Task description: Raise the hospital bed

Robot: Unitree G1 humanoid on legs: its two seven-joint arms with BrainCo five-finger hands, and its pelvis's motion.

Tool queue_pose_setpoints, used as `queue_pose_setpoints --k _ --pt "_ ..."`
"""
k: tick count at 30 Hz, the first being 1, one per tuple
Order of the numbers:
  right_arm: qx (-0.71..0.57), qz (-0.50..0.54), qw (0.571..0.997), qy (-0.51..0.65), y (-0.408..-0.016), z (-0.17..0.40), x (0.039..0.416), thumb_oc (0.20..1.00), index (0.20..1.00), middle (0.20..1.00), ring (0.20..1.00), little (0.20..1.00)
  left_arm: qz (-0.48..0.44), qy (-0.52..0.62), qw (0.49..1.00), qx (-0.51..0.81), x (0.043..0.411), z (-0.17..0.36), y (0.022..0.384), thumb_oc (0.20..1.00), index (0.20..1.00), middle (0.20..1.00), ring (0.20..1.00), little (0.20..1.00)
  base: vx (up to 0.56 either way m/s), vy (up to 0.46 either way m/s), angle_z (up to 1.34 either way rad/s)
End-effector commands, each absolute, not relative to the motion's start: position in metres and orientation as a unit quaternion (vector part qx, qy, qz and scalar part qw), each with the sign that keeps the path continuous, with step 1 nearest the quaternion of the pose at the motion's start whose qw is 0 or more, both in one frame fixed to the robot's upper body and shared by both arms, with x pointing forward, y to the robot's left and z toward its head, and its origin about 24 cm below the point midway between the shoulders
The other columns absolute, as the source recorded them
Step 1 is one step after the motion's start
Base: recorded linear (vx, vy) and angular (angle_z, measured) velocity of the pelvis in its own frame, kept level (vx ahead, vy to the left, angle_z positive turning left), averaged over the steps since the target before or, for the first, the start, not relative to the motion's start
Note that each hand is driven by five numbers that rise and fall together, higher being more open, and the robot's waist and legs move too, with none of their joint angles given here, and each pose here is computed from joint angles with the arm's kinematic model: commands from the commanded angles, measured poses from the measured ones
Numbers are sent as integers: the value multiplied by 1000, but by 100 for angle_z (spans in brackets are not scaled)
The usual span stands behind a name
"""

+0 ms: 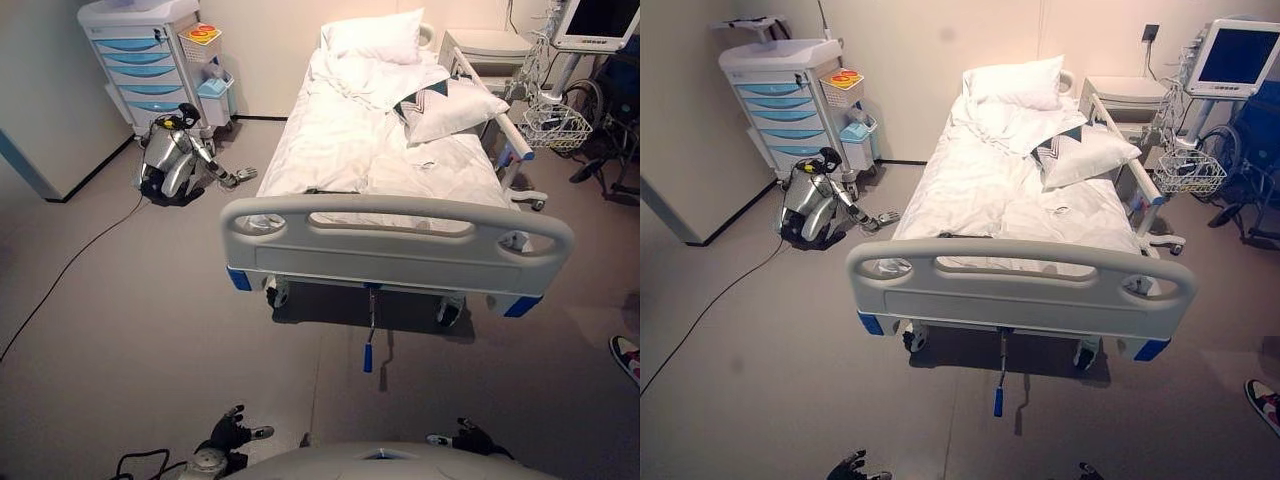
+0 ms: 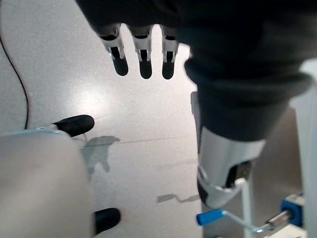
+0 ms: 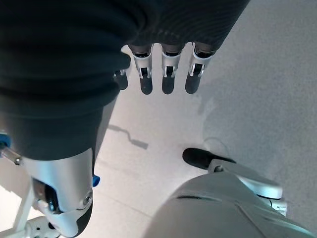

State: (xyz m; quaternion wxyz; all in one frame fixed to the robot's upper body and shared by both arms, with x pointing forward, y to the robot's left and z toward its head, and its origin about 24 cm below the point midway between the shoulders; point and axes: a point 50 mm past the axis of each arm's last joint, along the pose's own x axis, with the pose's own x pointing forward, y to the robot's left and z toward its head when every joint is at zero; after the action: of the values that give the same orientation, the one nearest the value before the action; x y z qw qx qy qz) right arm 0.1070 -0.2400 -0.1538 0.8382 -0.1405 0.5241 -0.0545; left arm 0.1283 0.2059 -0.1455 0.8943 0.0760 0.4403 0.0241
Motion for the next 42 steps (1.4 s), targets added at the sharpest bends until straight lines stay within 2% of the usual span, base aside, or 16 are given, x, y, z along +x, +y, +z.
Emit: queue_pose_setpoints --k 1,3,5,6,7,10,11,13,14,16,20,28,35,42 --pt "-107 -90 890 434 -240 -127 179 1000 1000 1000 1000 1000 29 241 968 66 215 -83 212 1000 1000 1000 1000 1000 -228 -24 10" --pt "-102 -95 900 414 -240 -121 190 1000 1000 1000 1000 1000 24 202 977 66 227 -68 213 1000 1000 1000 1000 1000 -146 -18 9" --pt "-102 -95 918 371 -238 -106 215 1000 1000 1000 1000 1000 4 115 992 61 248 -31 210 1000 1000 1000 1000 1000 -211 -24 5" --pt "-101 -95 935 327 -233 -87 242 1000 1000 1000 1000 1000 -22 15 997 73 265 14 207 1000 1000 1000 1000 1000 -238 -21 3" --pt "-101 -94 935 327 -233 -87 243 1000 1000 1000 1000 1000 -22 15 997 74 265 14 207 1000 1000 1000 1000 1000 -250 -15 0" --pt "-85 -92 961 246 -222 -49 288 1000 1000 1000 1000 1000 -80 -134 985 68 279 85 189 1000 1000 1000 1000 1000 -152 -13 0" --pt "-85 -91 961 245 -222 -49 289 1000 1000 1000 1000 1000 -80 -135 985 68 279 86 189 1000 1000 1000 1000 1000 -145 -14 -5" --pt "-71 -92 971 209 -213 -29 310 1000 1000 1000 1000 1000 -94 -182 977 52 283 110 181 1000 1000 1000 1000 1000 -110 -32 -9" --pt "-59 -90 979 174 -208 -7 328 1000 1000 1000 1000 1000 -121 -241 962 46 282 139 169 1000 1000 1000 1000 1000 -101 -48 -3" --pt "-41 -99 984 145 -207 12 343 1000 1000 1000 1000 1000 -143 -273 950 47 280 157 158 1000 1000 1000 1000 1000 -68 -31 -3" --pt "-21 -96 990 102 -205 41 360 1000 1000 1000 1000 1000 -176 -325 928 50 276 183 142 1000 1000 1000 1000 1000 -14 18 2" --pt "11 -68 997 28 -185 88 382 1000 1000 1000 1000 1000 -164 -398 902 39 263 217 140 1000 1000 1000 1000 1000 28 20 0" --pt "120 -23 991 -54 -160 135 391 1000 1000 1000 1000 1000 -166 -421 891 22 255 226 135 1000 1000 1000 1000 1000 14 2 -1" --pt "148 5 986 -81 -146 169 402 1000 1000 1000 1000 1000 -169 -433 885 11 250 233 133 1000 1000 1000 1000 1000 7 8 1"
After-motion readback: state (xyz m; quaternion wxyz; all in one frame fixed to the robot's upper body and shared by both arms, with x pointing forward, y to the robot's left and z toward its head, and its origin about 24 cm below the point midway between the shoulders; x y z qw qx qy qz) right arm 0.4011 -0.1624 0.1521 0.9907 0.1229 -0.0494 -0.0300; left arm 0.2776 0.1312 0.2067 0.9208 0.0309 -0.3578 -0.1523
